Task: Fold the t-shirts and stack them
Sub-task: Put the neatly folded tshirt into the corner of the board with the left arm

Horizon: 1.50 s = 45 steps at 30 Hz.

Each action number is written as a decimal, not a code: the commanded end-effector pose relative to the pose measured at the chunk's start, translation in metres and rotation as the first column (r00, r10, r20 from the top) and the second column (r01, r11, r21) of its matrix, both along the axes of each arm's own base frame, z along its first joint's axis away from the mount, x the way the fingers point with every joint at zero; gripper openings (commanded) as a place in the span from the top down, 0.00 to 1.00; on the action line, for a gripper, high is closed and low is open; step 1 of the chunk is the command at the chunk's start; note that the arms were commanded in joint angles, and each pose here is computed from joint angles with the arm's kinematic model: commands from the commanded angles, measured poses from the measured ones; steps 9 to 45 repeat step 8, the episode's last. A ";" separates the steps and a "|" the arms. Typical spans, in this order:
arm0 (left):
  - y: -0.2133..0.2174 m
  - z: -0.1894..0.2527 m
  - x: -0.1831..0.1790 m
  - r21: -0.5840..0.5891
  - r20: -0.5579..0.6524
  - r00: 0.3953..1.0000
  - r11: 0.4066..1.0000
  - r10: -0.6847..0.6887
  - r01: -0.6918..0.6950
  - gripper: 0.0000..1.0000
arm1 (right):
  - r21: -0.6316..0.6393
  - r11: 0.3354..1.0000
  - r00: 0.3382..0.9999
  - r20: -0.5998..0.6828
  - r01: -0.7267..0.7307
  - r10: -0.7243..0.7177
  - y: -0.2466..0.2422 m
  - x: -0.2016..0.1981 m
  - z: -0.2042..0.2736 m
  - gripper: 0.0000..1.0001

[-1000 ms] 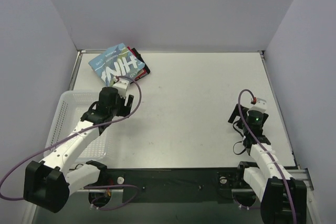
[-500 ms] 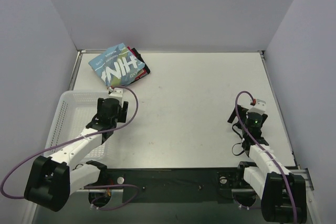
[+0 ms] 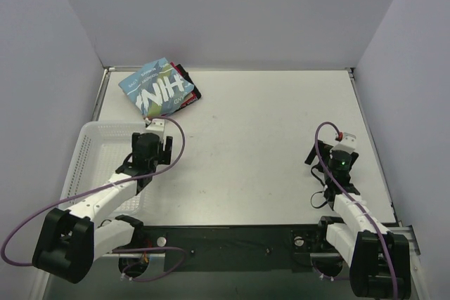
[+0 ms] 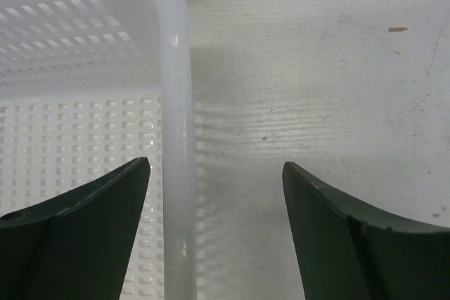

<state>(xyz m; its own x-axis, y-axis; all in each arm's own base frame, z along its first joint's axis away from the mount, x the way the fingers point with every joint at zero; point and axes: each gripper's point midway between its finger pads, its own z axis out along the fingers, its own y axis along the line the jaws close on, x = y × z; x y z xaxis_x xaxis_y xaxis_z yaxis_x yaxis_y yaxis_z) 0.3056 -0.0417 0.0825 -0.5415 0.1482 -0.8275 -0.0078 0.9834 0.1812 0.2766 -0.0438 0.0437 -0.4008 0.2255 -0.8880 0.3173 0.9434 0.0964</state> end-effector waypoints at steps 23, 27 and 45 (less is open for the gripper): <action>-0.008 0.012 0.009 -0.075 0.057 0.998 0.997 0.011 -0.007 0.13 | -0.012 1.000 0.997 0.077 0.000 0.001 -0.003 0.014 0.022 0.00; -0.008 0.012 0.009 -0.075 0.057 0.998 0.997 0.011 -0.007 0.13 | -0.012 1.000 0.997 0.077 0.000 0.001 -0.003 0.014 0.022 0.00; -0.008 0.012 0.009 -0.075 0.057 0.998 0.997 0.011 -0.007 0.13 | -0.012 1.000 0.997 0.077 0.000 0.001 -0.003 0.014 0.022 0.00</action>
